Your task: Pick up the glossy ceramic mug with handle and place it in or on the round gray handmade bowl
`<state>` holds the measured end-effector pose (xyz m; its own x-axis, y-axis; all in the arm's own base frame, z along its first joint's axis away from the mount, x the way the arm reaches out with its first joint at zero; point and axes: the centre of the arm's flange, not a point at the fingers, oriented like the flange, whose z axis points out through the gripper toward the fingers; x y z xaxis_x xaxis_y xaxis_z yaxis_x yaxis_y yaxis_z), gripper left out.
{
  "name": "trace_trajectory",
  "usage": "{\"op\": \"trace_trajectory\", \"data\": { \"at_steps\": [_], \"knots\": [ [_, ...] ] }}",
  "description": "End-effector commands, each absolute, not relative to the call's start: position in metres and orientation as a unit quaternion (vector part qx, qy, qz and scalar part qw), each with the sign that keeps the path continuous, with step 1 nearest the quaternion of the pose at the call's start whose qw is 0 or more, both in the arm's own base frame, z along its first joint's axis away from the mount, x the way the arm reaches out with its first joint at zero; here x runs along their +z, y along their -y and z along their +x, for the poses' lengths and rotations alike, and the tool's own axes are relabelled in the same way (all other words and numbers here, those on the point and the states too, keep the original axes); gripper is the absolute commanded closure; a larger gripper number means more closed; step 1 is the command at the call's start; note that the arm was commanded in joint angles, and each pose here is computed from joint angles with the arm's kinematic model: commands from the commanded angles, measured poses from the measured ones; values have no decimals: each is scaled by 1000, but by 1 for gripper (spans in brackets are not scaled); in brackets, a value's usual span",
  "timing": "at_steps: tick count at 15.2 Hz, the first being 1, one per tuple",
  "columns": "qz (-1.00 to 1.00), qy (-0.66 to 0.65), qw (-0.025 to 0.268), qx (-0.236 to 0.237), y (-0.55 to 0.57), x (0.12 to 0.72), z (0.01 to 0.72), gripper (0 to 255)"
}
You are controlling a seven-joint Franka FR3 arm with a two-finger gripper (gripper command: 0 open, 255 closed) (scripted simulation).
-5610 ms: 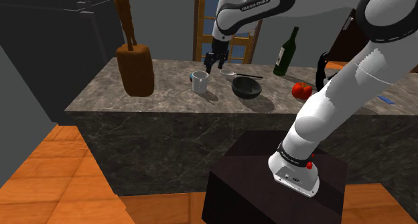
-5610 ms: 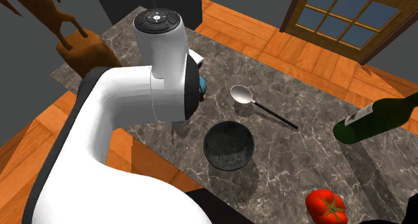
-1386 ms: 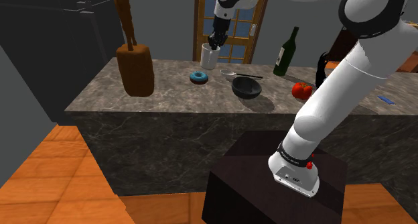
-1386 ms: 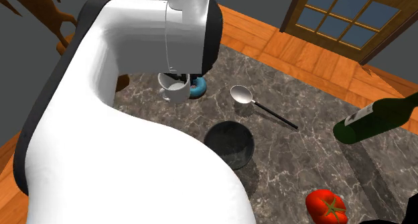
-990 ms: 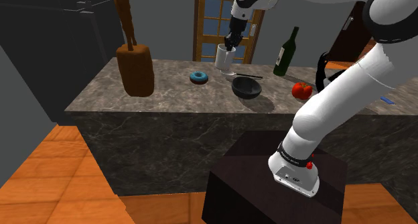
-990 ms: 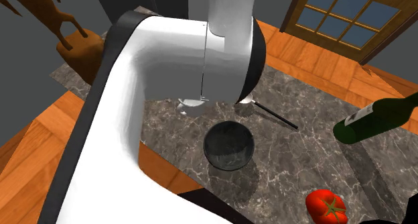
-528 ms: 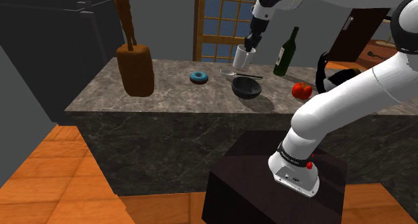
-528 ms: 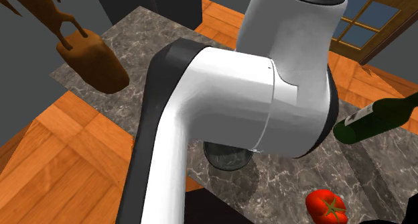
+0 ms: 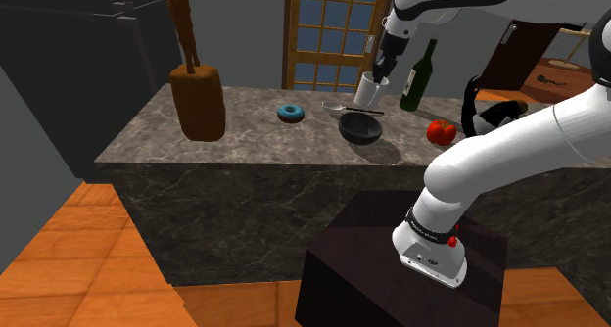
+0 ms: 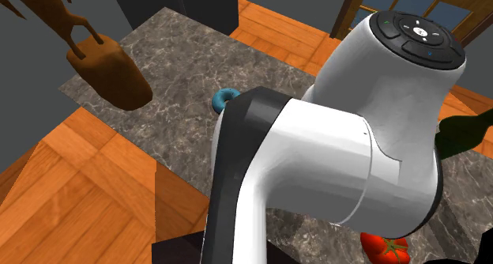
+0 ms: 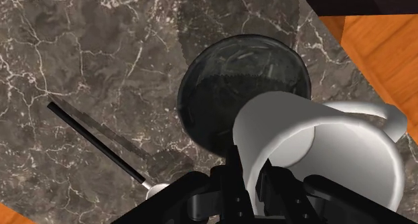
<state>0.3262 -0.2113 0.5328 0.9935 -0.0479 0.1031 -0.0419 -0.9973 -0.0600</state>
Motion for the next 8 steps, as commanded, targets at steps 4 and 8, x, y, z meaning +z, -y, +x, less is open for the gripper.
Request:
{"op": "trace_trajectory", "data": {
  "at_steps": [4,8],
  "knots": [
    [-998,-22,29,-53,211,506,325,255],
    [-998,-22,29,-53,211,485,325,255]
  ]
}}
